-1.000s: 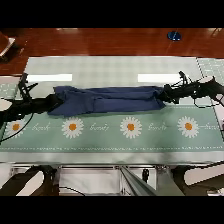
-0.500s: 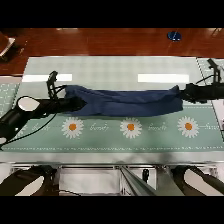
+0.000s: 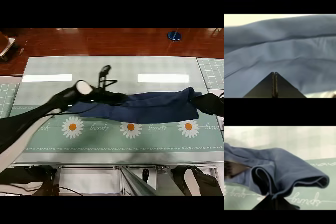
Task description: Fold the shirts.
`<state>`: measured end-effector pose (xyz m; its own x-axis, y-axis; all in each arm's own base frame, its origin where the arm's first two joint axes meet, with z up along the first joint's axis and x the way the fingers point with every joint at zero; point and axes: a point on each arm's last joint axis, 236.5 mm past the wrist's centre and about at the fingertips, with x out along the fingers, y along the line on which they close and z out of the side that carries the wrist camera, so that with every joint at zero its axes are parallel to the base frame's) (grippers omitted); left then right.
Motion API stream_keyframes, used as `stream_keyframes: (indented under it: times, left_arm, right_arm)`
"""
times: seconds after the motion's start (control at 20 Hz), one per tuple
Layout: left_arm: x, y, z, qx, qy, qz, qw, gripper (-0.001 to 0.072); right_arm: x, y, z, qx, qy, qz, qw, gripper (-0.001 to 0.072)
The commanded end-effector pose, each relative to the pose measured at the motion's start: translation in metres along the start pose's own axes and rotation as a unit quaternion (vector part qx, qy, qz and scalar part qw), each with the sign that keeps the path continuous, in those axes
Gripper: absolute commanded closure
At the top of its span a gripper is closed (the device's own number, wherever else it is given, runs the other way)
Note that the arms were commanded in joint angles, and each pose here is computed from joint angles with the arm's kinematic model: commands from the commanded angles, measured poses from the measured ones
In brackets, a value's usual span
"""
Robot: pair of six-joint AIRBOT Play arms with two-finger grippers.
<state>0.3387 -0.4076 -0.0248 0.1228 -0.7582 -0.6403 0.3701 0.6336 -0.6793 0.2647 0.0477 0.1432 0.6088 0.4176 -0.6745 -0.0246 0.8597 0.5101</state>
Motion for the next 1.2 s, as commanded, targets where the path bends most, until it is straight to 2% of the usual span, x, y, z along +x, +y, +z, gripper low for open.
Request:
stream_keyframes:
  times: [0.0, 0.2, 0.35, 0.5, 0.6, 0.75, 0.95, 1.15]
  left_arm:
    - [0.069, -0.044, -0.028, 0.025, 0.082, -0.041, 0.996, 0.0691]
    - [0.108, -0.085, -0.063, 0.014, 0.130, -0.062, 0.989, 0.0690]
    - [0.101, -0.091, -0.065, 0.019, 0.146, -0.071, 0.987, 0.0690]
    - [0.053, -0.052, -0.026, 0.020, 0.146, -0.046, 0.988, 0.0690]
    - [-0.002, -0.008, -0.006, 0.022, 0.153, 0.003, 0.988, 0.0690]
    - [-0.105, 0.071, 0.020, -0.008, 0.073, 0.115, 0.991, 0.0690]
    - [-0.243, 0.126, 0.005, -0.086, -0.109, 0.178, 0.974, 0.0689]
    - [-0.317, 0.141, -0.058, -0.123, -0.235, 0.220, 0.939, 0.0689]
  right_arm:
    - [-0.011, 0.028, -0.003, 0.004, -0.016, 0.040, 0.999, 0.0692]
    - [-0.012, 0.033, 0.000, 0.004, -0.022, 0.052, 0.998, 0.0692]
    - [-0.012, 0.033, 0.000, 0.004, -0.023, 0.052, 0.998, 0.0692]
    - [-0.012, 0.033, -0.002, 0.004, -0.018, 0.052, 0.998, 0.0692]
    - [-0.012, 0.034, -0.001, 0.004, -0.021, 0.053, 0.998, 0.0692]
    - [-0.001, 0.053, -0.001, -0.004, -0.006, 0.089, 0.996, 0.0692]
    - [0.049, 0.099, 0.004, -0.017, 0.020, 0.157, 0.987, 0.0692]
    - [0.127, 0.157, -0.006, -0.041, 0.087, 0.196, 0.976, 0.0692]
